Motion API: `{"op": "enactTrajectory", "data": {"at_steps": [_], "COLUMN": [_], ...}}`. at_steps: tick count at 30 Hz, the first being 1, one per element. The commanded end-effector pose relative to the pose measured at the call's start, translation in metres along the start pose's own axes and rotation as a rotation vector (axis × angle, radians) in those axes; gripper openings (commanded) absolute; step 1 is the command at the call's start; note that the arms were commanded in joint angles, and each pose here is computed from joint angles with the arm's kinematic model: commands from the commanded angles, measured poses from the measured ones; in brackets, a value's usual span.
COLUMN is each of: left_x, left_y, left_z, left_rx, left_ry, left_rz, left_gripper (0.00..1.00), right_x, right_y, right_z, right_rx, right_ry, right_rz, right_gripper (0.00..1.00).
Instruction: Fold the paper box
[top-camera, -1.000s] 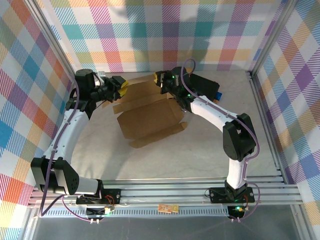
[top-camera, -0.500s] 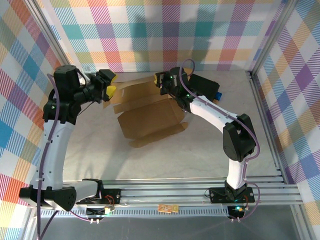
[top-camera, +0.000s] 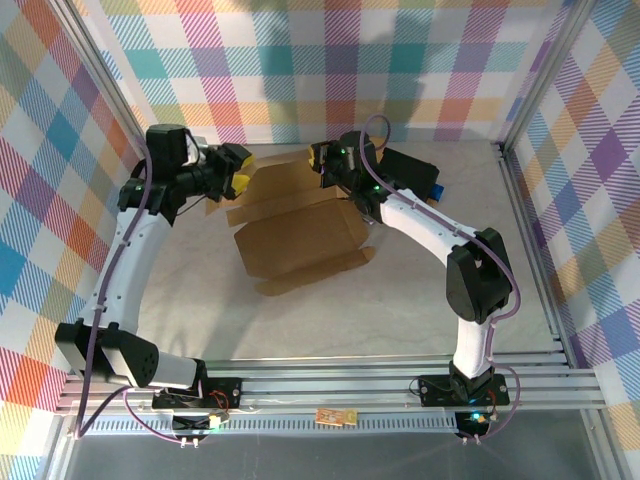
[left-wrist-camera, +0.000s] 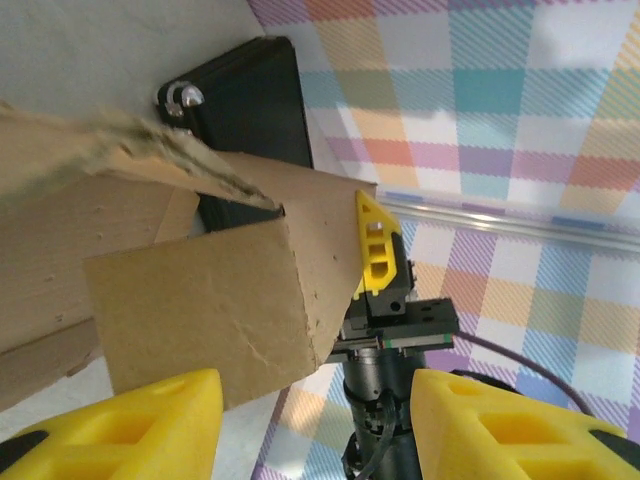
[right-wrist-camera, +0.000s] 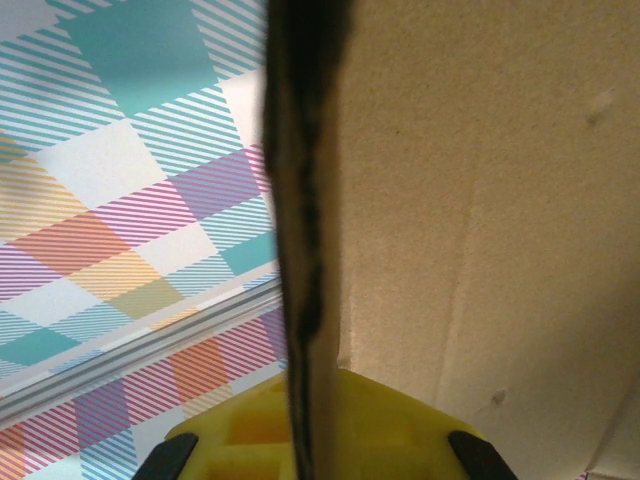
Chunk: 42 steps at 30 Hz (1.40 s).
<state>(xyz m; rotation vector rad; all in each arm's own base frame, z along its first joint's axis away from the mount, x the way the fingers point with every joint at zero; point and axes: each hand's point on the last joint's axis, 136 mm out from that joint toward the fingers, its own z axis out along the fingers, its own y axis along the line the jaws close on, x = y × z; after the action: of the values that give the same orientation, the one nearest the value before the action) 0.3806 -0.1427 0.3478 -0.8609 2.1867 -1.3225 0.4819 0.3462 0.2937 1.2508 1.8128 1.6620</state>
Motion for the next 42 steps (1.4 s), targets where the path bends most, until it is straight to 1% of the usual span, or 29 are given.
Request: {"op": "enactTrajectory", "data": {"at_steps": [1, 6, 8, 11, 14, 15, 16, 17, 18, 19, 20, 22, 23, 25, 26, 28, 30, 32, 33, 34, 35, 38, 40, 42], "left_x": [0.007, 0.003, 0.000, -0.004, -0.008, -0.008, -0.009, -0.009, -0.009, -0.010, -0.011, -0.012, -0.011, -0.005, -0.002, 0.008, 0.021, 0.031, 0.033, 0.033, 0.032, 0.019, 0.010, 0.004], "left_y": [0.001, 0.003, 0.001, 0.001, 0.001, 0.001, 0.001, 0.002, 0.004, 0.004, 0.005, 0.002, 0.001, 0.008, 0.015, 0.046, 0.081, 0.116, 0.130, 0.143, 0.150, 0.167, 0.169, 0.175], "left_z": [0.009, 0.020, 0.023, 0.028, 0.032, 0.034, 0.036, 0.035, 0.034, 0.030, 0.025, 0.006, -0.005, -0.035, -0.047, -0.066, -0.075, -0.073, -0.070, -0.065, -0.062, -0.048, -0.035, -0.024], "left_rx": [0.011, 0.012, 0.014, 0.008, 0.012, 0.017, 0.019, 0.019, 0.014, 0.008, 0.001, -0.010, -0.020, -0.082, -0.119, -0.217, -0.276, -0.316, -0.328, -0.334, -0.333, -0.320, -0.295, -0.273], "left_ry": [0.019, 0.016, 0.010, 0.004, 0.000, 0.001, 0.003, 0.001, -0.004, -0.016, -0.030, -0.069, -0.091, -0.149, -0.171, -0.195, -0.182, -0.163, -0.162, -0.163, -0.174, -0.225, -0.252, -0.272], "left_rz": [0.037, 0.039, 0.042, 0.044, 0.049, 0.052, 0.054, 0.054, 0.059, 0.071, 0.081, 0.125, 0.156, 0.247, 0.289, 0.346, 0.379, 0.386, 0.392, 0.402, 0.419, 0.481, 0.580, 0.668], "left_gripper": [0.51, 0.50, 0.47, 0.40, 0.38, 0.34, 0.24, 0.17, 0.14, 0.17, 0.24, 0.50, 0.56, 0.61, 0.61, 0.61, 0.56, 0.49, 0.44, 0.39, 0.36, 0.38, 0.44, 0.47], "right_x": [0.013, 0.017, 0.019, 0.021, 0.023, 0.023, 0.023, 0.023, 0.022, 0.023, 0.022, 0.021, 0.020, 0.016, 0.013, 0.006, 0.002, 0.000, 0.000, -0.001, -0.001, -0.001, -0.001, 0.000], "right_y": [0.024, 0.022, 0.022, 0.019, 0.018, 0.015, 0.013, 0.012, 0.010, 0.008, 0.006, 0.004, 0.005, 0.006, 0.007, 0.010, 0.017, 0.023, 0.025, 0.026, 0.026, 0.026, 0.025, 0.025], "right_z": [-0.005, -0.005, -0.005, -0.005, -0.006, -0.005, -0.005, -0.005, -0.005, -0.005, -0.005, -0.006, -0.006, -0.009, -0.011, -0.017, -0.025, -0.032, -0.036, -0.039, -0.040, -0.040, -0.038, -0.037], "right_rx": [-0.051, -0.046, -0.045, -0.041, -0.039, -0.032, -0.029, -0.027, -0.024, -0.020, -0.017, -0.013, -0.016, -0.019, -0.017, -0.001, 0.004, 0.022, 0.037, 0.050, 0.060, 0.070, 0.077, 0.088], "right_ry": [0.033, 0.042, 0.045, 0.050, 0.053, 0.052, 0.051, 0.051, 0.051, 0.052, 0.050, 0.042, 0.037, 0.015, 0.005, -0.025, -0.049, -0.068, -0.078, -0.084, -0.091, -0.095, -0.095, -0.089], "right_rz": [-0.004, -0.006, -0.005, -0.004, -0.009, -0.011, -0.010, -0.010, -0.011, -0.011, -0.013, -0.015, -0.016, -0.015, -0.015, -0.021, -0.035, -0.052, -0.061, -0.069, -0.074, -0.068, -0.064, -0.062], "right_gripper": [0.00, 0.00, 0.00, 0.00, 0.00, 0.00, 0.00, 0.00, 0.00, 0.00, 0.00, 0.00, 0.00, 0.00, 0.00, 0.00, 0.00, 0.00, 0.00, 0.00, 0.00, 0.00, 0.00, 0.00]}}
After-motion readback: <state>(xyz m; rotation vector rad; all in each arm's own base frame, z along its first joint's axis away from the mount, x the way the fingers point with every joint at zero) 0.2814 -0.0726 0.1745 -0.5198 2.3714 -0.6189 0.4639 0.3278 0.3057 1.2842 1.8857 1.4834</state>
